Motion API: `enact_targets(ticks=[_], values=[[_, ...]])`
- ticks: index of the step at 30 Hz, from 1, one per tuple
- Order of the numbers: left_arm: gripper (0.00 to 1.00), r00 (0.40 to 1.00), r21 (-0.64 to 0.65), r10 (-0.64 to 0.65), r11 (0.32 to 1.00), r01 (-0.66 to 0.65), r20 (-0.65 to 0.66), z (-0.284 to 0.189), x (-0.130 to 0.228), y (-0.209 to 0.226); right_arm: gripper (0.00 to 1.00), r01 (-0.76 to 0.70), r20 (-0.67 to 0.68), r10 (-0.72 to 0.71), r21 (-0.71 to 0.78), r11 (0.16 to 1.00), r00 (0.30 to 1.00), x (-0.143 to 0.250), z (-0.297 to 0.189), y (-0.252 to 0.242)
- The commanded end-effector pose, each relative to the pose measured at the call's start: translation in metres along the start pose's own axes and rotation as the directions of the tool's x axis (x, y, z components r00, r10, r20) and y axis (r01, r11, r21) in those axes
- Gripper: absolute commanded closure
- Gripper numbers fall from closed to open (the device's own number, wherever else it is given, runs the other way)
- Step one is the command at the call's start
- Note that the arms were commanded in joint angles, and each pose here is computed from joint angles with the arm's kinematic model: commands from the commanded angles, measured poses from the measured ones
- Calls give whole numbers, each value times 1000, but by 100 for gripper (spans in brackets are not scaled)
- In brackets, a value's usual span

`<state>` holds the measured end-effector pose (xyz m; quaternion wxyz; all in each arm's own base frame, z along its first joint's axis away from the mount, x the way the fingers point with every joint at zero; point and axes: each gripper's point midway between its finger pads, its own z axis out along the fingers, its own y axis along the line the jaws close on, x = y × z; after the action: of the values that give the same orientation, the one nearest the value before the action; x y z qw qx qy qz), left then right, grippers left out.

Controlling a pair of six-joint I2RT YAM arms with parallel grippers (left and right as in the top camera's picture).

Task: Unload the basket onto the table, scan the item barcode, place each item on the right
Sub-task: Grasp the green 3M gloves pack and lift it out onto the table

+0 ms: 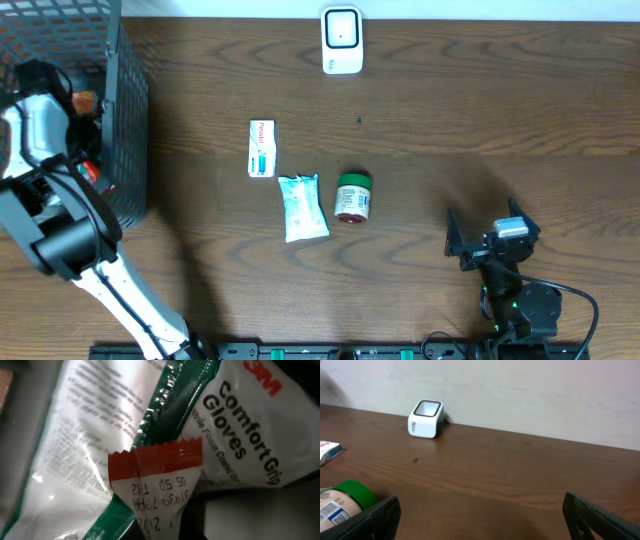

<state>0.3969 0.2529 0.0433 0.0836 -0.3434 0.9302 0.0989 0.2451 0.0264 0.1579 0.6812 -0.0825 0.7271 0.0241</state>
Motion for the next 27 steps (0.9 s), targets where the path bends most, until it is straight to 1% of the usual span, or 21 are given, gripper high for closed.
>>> enact_targets(ticks=[1,3,5,9,12,14,16,18,20,22,24,27], values=[[93,978,180,-135,978,106,158,-90,-24,-13,1,-4,-1,4,-1,1000,1000,0,0,0],[93,952,211,-174,970,121,253,-135,-32,-6,1,-4,-1,4,-1,1000,1000,0,0,0],[93,911,232,-220,962,143,348,-179,-37,4,1,-4,-1,4,0,1000,1000,0,0,0],[93,802,300,-297,941,155,518,-266,-36,23,1,-4,-1,4,-1,1000,1000,0,0,0],[93,715,352,-329,928,124,616,-327,-23,31,1,-4,-1,4,0,1000,1000,0,0,0],[93,668,389,-349,916,96,657,-362,-8,30,1,-4,-1,4,0,1000,1000,0,0,0],[93,639,416,-347,908,46,687,-391,11,23,1,-4,-1,4,-1,1000,1000,0,0,0],[93,631,439,-329,898,-22,703,-414,34,9,1,-4,-1,4,-1,1000,1000,0,0,0],[93,647,459,-286,882,-111,707,-429,61,-13,1,-4,0,4,0,1000,1000,0,0,0],[93,688,470,-209,856,-214,695,-433,90,-44,1,-4,-1,4,0,1000,1000,0,0,0],[93,734,472,-108,826,-308,670,-427,117,-76,1,-4,0,4,-1,1000,1000,0,0,0],[93,810,473,32,798,-374,586,-398,154,-119,1,-4,-1,4,0,1000,1000,0,0,0]])
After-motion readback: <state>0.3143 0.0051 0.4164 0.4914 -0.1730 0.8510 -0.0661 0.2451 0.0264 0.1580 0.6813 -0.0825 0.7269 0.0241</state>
